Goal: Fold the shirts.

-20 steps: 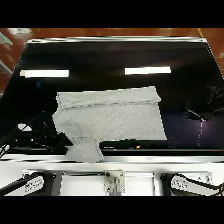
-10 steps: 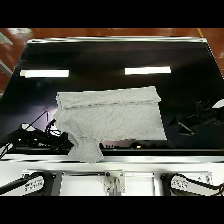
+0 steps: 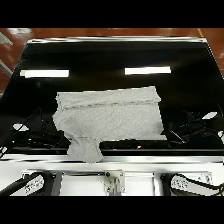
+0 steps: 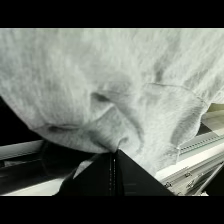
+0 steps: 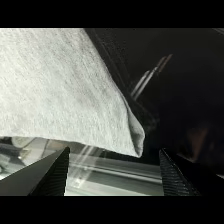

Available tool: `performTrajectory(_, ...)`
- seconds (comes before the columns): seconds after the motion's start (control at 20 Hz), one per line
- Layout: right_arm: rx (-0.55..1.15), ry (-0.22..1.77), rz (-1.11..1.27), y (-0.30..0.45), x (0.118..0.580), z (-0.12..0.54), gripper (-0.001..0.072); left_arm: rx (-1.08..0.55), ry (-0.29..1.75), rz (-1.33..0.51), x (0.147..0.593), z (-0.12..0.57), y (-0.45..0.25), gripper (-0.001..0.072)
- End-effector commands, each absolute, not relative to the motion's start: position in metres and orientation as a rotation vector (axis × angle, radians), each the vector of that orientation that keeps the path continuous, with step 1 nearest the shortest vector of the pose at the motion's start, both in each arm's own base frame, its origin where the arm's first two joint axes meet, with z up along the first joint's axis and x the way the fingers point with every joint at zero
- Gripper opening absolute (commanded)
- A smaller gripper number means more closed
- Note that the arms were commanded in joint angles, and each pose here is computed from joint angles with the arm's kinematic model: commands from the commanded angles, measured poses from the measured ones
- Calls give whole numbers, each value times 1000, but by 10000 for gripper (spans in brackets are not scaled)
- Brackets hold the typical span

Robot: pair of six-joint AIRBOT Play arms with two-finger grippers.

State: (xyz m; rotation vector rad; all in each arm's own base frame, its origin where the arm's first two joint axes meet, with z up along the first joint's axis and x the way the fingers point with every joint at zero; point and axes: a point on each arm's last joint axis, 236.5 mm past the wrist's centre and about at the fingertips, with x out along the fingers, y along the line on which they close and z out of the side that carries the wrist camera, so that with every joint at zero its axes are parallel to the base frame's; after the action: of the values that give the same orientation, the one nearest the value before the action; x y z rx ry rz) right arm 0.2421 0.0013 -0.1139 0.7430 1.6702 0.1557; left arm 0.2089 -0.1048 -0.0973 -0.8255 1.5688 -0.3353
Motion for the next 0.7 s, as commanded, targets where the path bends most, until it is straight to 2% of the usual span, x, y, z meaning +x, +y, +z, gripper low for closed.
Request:
performTrajectory(0.0, 812, 1592, 109, 8, 253, -127, 675, -815, 1536, -344, 218, -89, -102, 33)
performTrajectory(0.15, 728, 1600, 131, 26, 256, -137, 572, -808, 1500, -342, 231, -81, -97, 34)
performTrajectory(0.25, 644, 1610, 174, 38, 259, -138, 154, -814, 1478, -342, 240, -75, -94, 33)
performTrajectory(0.3, 626, 1601, 195, 43, 264, -132, 60, -808, 1469, -350, 243, -70, -92, 33)
performTrajectory(0.65, 459, 1263, 266, 31, 364, -41, 57, -583, 1173, -423, 318, 10, -66, 32)
